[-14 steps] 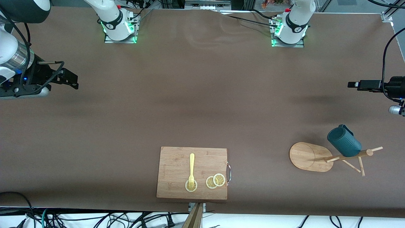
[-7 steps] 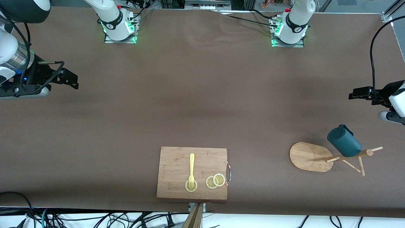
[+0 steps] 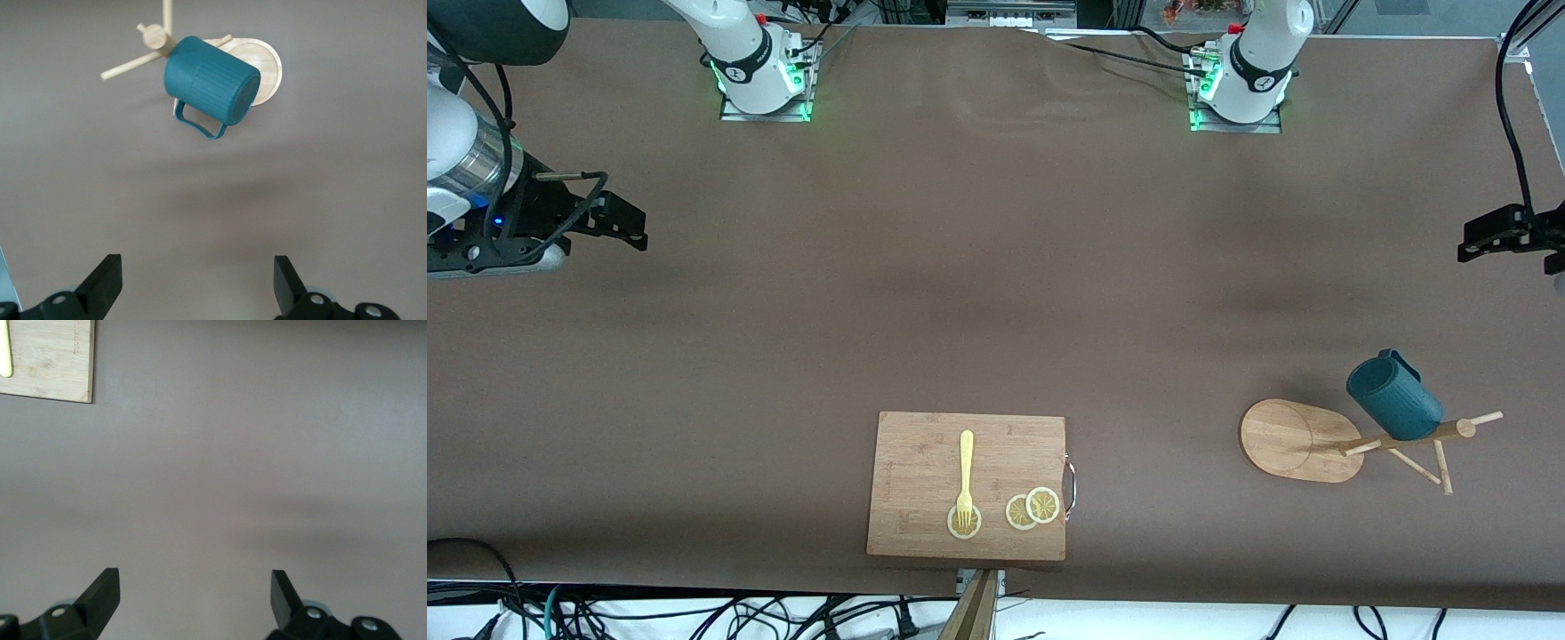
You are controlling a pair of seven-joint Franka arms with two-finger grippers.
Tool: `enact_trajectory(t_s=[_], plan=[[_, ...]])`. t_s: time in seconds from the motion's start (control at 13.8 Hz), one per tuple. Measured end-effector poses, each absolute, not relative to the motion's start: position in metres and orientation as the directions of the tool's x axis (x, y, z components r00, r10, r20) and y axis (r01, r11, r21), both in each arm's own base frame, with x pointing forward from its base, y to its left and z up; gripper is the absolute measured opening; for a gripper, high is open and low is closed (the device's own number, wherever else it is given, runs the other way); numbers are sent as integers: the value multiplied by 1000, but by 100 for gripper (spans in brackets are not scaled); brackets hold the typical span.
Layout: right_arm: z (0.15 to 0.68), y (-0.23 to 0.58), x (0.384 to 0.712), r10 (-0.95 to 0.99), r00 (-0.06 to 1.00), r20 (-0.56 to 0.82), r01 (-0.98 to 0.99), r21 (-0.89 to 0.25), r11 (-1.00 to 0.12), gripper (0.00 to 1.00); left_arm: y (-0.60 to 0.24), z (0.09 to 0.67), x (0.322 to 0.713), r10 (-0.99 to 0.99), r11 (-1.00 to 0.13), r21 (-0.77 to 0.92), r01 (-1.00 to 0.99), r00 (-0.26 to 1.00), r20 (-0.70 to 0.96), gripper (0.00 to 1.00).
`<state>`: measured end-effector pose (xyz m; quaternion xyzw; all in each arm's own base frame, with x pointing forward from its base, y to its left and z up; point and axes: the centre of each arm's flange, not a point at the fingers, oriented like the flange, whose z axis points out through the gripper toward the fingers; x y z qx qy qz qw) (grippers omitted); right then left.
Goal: Pass cup and hang on rack
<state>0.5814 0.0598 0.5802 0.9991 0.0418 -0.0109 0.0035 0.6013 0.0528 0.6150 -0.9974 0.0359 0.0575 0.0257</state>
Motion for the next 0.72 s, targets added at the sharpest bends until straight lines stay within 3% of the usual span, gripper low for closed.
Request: enact_trajectory(t_s=[0.29, 0.72], plan=[[580, 61, 581, 85, 996, -22, 85, 2, -996, 100, 9, 610, 581, -26, -1000, -4, -27, 989, -146, 100], [580, 61, 581, 85, 996, -22, 85, 2, -996, 100, 14, 597, 576, -4, -999, 36, 2, 987, -160, 100]])
